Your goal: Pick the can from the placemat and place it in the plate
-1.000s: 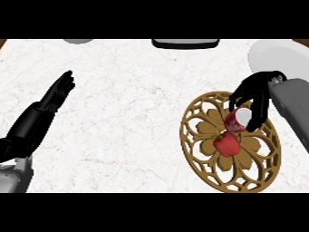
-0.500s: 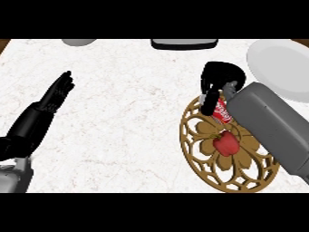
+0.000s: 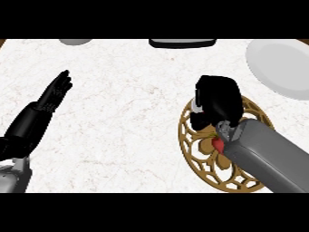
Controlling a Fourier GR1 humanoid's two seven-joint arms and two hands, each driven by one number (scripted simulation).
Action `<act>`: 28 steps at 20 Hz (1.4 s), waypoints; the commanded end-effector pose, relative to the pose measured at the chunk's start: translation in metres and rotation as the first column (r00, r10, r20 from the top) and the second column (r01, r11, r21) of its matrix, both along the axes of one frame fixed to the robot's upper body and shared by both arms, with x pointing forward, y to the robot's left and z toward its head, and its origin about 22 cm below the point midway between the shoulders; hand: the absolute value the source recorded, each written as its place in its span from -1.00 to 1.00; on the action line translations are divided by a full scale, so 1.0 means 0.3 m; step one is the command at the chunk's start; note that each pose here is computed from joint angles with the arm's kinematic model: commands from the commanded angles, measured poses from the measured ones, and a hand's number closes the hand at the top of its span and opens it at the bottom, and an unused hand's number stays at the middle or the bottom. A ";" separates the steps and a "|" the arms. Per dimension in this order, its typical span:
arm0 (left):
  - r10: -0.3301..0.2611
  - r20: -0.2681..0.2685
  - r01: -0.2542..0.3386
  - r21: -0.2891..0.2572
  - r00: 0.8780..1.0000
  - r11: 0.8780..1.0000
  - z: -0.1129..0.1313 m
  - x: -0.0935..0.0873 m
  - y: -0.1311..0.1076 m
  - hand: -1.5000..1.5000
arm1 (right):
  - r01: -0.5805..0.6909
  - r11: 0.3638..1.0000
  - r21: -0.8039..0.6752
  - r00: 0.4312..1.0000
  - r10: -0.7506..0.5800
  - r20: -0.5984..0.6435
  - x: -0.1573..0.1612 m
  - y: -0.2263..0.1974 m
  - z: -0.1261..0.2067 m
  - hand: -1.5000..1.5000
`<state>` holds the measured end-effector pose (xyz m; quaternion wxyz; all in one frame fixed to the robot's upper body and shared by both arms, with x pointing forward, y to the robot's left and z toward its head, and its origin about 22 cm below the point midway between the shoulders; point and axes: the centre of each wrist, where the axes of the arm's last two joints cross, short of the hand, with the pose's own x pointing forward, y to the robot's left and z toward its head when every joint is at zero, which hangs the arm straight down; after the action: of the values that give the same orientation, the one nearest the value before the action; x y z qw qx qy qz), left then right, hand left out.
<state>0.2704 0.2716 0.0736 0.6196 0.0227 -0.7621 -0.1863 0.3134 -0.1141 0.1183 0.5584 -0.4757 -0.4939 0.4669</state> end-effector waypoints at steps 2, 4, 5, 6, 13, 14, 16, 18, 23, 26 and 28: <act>-0.024 0.024 0.024 0.003 0.999 1.000 0.012 0.001 0.018 0.00 | 0.098 0.993 0.067 0.982 -0.107 0.153 -0.091 0.015 0.105 1.00; -0.023 0.004 0.023 0.002 1.000 1.000 0.009 -0.005 0.039 0.00 | 0.146 0.988 0.059 0.967 -0.155 0.201 -0.112 -0.028 0.083 1.00; -0.027 0.008 0.027 0.002 1.000 1.000 0.037 0.041 0.003 0.00 | 0.162 0.986 0.034 0.960 -0.165 0.227 -0.070 -0.085 0.164 1.00; -0.007 0.019 0.008 -0.009 1.000 1.000 -0.024 0.031 -0.025 0.00 | 0.181 0.983 0.040 0.951 -0.185 0.247 -0.099 -0.130 0.136 1.00; -0.030 0.010 0.030 -0.005 0.999 1.000 0.029 0.048 -0.071 0.00 | 0.251 0.966 0.054 0.912 -0.255 0.323 -0.029 -0.299 0.210 1.00; -0.058 0.029 0.058 -0.008 0.998 0.998 0.007 0.015 -0.049 0.00 | 0.279 0.957 0.074 0.906 -0.288 0.310 0.044 -0.312 0.244 1.00; -0.041 0.024 0.041 -0.007 0.999 0.999 -0.027 0.032 0.017 0.00 | 0.291 0.953 0.090 0.899 -0.304 0.315 0.069 -0.351 0.189 1.00; -0.047 0.006 0.047 -0.005 0.999 0.999 0.002 -0.037 -0.018 0.00 | 0.279 0.954 0.109 0.900 -0.300 0.316 0.084 -0.391 0.140 1.00; -0.052 0.017 0.052 -0.007 0.998 0.999 -0.046 0.003 -0.022 0.00 | 0.295 0.938 0.184 0.863 -0.344 0.371 0.171 -0.567 0.094 1.00; -0.054 0.022 0.054 -0.006 0.998 0.998 -0.010 0.033 -0.068 0.00 | 0.305 0.928 0.215 0.847 -0.367 0.384 0.232 -0.652 0.052 1.00; -0.060 0.030 0.059 0.015 0.998 0.998 0.032 0.023 0.010 0.00 | 0.333 0.920 0.206 0.823 -0.390 0.412 0.250 -0.745 0.083 1.00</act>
<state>0.2774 0.2652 0.0735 0.6044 0.0058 -0.7704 -0.2030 0.3779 -0.2967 0.1475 0.5439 -0.6053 -0.5362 0.2240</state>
